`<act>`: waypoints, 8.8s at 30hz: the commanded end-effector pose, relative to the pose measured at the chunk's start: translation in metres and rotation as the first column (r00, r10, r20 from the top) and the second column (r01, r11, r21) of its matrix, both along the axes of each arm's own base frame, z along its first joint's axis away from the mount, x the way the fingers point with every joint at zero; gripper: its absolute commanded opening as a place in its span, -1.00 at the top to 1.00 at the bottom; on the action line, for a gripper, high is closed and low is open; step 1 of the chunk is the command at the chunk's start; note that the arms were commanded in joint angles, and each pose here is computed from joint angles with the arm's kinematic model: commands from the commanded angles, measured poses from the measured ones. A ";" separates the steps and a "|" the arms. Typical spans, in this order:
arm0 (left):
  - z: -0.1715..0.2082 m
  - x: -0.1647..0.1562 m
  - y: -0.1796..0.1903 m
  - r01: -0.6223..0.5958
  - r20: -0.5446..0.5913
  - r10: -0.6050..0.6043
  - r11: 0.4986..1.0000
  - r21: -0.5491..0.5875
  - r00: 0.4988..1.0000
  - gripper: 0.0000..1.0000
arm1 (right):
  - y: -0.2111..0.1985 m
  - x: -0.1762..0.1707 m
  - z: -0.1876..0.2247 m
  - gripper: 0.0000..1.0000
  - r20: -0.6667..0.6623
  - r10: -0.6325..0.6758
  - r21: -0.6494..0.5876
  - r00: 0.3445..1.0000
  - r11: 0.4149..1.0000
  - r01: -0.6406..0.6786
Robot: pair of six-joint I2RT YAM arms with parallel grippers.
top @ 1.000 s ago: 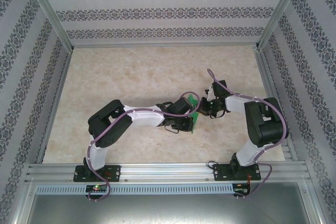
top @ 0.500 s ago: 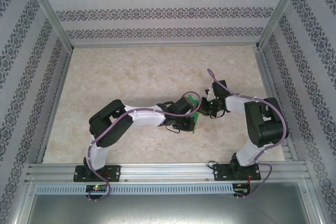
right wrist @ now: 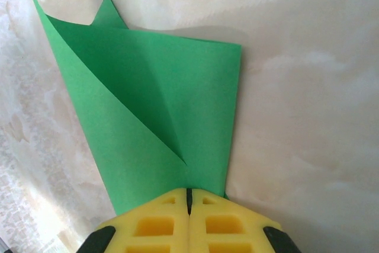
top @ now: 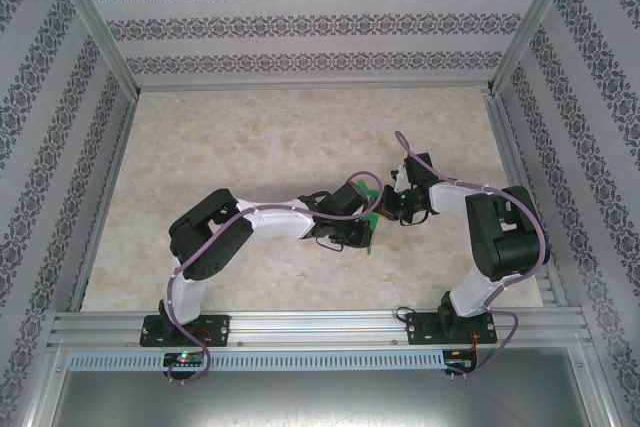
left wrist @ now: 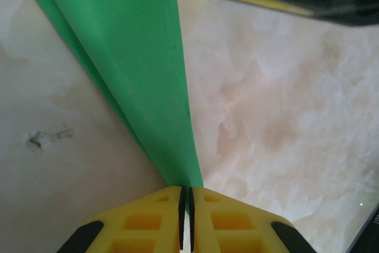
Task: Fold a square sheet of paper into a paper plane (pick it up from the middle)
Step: Fold the wing for the fifth time at the center of the table, then move a paper plane to the center of the table.
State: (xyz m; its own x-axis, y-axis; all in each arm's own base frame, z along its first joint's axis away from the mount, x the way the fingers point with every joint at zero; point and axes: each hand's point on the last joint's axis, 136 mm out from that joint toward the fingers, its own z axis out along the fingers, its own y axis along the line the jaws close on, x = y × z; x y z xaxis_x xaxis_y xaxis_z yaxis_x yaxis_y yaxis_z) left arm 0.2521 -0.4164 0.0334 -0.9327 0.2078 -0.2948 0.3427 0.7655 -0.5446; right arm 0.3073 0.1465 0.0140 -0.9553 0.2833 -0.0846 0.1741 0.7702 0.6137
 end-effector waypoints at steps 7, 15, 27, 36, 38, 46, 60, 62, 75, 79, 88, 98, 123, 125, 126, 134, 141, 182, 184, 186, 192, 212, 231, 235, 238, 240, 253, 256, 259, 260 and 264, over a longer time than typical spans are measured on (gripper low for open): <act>0.019 0.046 0.008 -0.015 0.051 0.016 1.000 -0.028 0.999 0.71 | -0.018 -0.022 -0.027 0.90 -0.092 -0.039 -0.101 0.995 0.994 0.030; 0.013 0.073 0.009 -0.008 0.043 0.009 1.000 -0.026 0.999 0.71 | -0.017 -0.023 -0.027 0.90 -0.091 -0.033 -0.098 0.995 0.995 0.024; -0.005 0.087 0.007 0.010 -0.003 -0.010 1.000 -0.022 1.000 0.72 | -0.018 -0.021 -0.027 0.89 -0.087 -0.031 -0.101 0.996 0.995 0.022; -0.023 0.081 0.007 0.029 -0.051 -0.030 0.999 -0.018 0.998 0.72 | -0.018 -0.020 -0.027 0.90 -0.086 -0.034 -0.103 0.996 0.994 0.025; -0.027 0.080 0.008 0.033 -0.058 -0.034 0.999 -0.008 0.998 0.71 | -0.018 -0.019 -0.027 0.89 -0.084 -0.036 -0.104 0.996 0.994 0.027; -0.045 0.075 0.016 0.042 -0.091 -0.038 0.998 0.039 0.995 0.72 | -0.018 -0.016 -0.013 0.71 -0.039 -0.047 -0.096 0.998 0.994 0.043; -0.056 0.078 0.021 0.019 -0.114 -0.010 0.997 0.074 0.993 0.72 | 0.028 -0.051 0.030 0.72 -0.005 -0.008 0.096 1.000 0.995 0.008; -0.057 0.078 0.021 0.020 -0.118 -0.011 0.997 0.077 0.993 0.72 | 0.034 -0.057 0.030 0.76 -0.011 0.004 0.107 1.000 0.994 -0.003; -0.058 0.079 0.024 0.017 -0.128 -0.006 0.997 0.079 0.992 0.72 | 0.022 -0.073 -0.002 0.79 -0.065 0.034 -0.036 0.997 0.999 -0.036; -0.054 0.083 0.024 0.010 -0.126 -0.001 0.998 0.068 0.992 0.72 | 0.011 -0.083 -0.018 0.79 -0.108 0.027 -0.078 0.994 0.996 -0.036; -0.046 0.101 0.019 -0.028 -0.129 0.032 0.999 0.031 0.991 0.71 | -0.003 -0.105 -0.030 0.82 -0.153 0.013 -0.136 0.988 0.990 -0.034; -0.034 0.131 0.011 -0.085 -0.110 0.083 0.996 -0.014 0.990 0.71 | -0.008 -0.121 -0.039 0.82 -0.184 0.003 -0.142 0.983 0.989 -0.029; -0.022 0.202 0.005 -0.180 -0.039 0.178 0.982 -0.057 0.983 0.70 | -0.018 -0.138 -0.039 0.84 -0.210 -0.011 -0.168 0.978 0.985 -0.025; -0.024 0.204 0.004 -0.175 -0.037 0.174 0.983 -0.048 0.984 0.70 | -0.019 -0.139 -0.039 0.84 -0.210 -0.015 -0.167 0.978 0.986 -0.021; -0.024 0.207 0.005 -0.176 -0.033 0.175 0.984 -0.040 0.984 0.70 | -0.019 -0.141 -0.039 0.84 -0.212 -0.016 -0.167 0.977 0.986 -0.020; -0.025 0.216 0.006 -0.166 -0.025 0.165 0.986 -0.024 0.986 0.70 | -0.017 -0.141 -0.034 0.84 -0.205 -0.014 -0.148 0.979 0.989 -0.017; 0.013 0.220 0.002 -0.148 0.024 0.150 0.987 -0.067 0.988 0.67 | -0.003 -0.123 -0.006 0.78 -0.138 0.002 -0.068 0.990 0.998 -0.011; 0.037 0.013 -0.030 -0.108 0.080 0.097 0.983 0.150 0.992 0.10 | -0.074 -0.044 0.063 -0.02 0.087 -0.154 0.037 0.984 0.988 0.152; 0.031 0.013 -0.034 -0.100 0.076 0.089 0.982 0.160 0.993 0.11 | -0.075 -0.045 0.063 -0.02 0.086 -0.156 0.042 0.984 0.987 0.153; 0.027 0.013 -0.036 -0.098 0.078 0.086 0.980 0.170 0.993 0.12 | -0.075 -0.046 0.063 -0.02 0.087 -0.157 0.043 0.984 0.987 0.153; 0.014 0.016 -0.031 -0.102 0.081 0.085 0.968 0.228 0.993 0.27 | -0.074 -0.050 0.059 -0.03 0.076 -0.156 0.054 0.985 0.987 0.152; 0.031 0.023 -0.021 -0.139 0.060 0.135 0.988 0.067 0.989 0.81 | -0.030 -0.070 0.038 0.07 0.011 -0.013 0.111 1.000 0.994 0.012; 0.030 0.027 -0.011 -0.179 0.007 0.179 0.984 -0.006 0.984 0.85 | -0.016 -0.082 0.020 0.13 -0.033 0.055 0.122 0.998 0.991 -0.051; 0.030 0.027 -0.010 -0.182 0.001 0.182 0.983 -0.011 0.983 0.85 | -0.008 -0.080 0.021 0.13 -0.024 0.078 0.128 0.997 0.989 -0.075; 0.030 0.028 -0.009 -0.183 0.003 0.183 0.983 -0.009 0.983 0.84 | -0.004 -0.080 0.020 0.17 -0.030 0.090 0.147 0.996 0.986 -0.084; 0.029 0.028 -0.008 -0.184 0.001 0.184 0.983 -0.008 0.983 0.84 | -0.002 -0.079 0.020 0.20 -0.027 0.089 0.156 0.996 0.984 -0.084; 0.026 0.028 -0.005 -0.193 -0.013 0.193 0.981 -0.019 0.981 0.84 | 0.012 -0.081 0.015 0.37 -0.030 0.136 0.145 0.990 0.981 -0.131; 0.026 0.027 -0.004 -0.196 -0.017 0.196 0.980 -0.026 0.980 0.84 | 0.013 -0.083 0.011 0.42 -0.034 0.155 0.102 0.987 0.983 -0.151; 0.025 0.026 -0.004 -0.196 -0.021 0.195 0.980 -0.027 0.981 0.84 | 0.016 -0.084 0.008 0.49 -0.035 0.174 0.068 0.984 0.983 -0.172; 0.026 0.026 -0.004 -0.195 -0.021 0.195 0.980 -0.029 0.981 0.84 | 0.016 -0.083 0.007 0.51 -0.035 0.177 0.057 0.984 0.983 -0.175; 0.026 0.028 0.001 -0.205 -0.019 0.205 0.978 -0.027 0.979 0.84 | 0.018 -0.083 0.006 0.61 -0.037 0.202 -0.017 0.979 0.979 -0.203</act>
State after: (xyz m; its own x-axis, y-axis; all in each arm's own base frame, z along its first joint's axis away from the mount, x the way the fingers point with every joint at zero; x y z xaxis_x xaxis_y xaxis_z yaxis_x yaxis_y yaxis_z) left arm 0.2683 -0.4092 0.0284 -0.9715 0.0468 -0.2325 0.1624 0.8457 -0.5083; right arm 0.2227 0.1631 0.0200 -0.9928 0.1133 -0.0378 0.0634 0.7682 0.6370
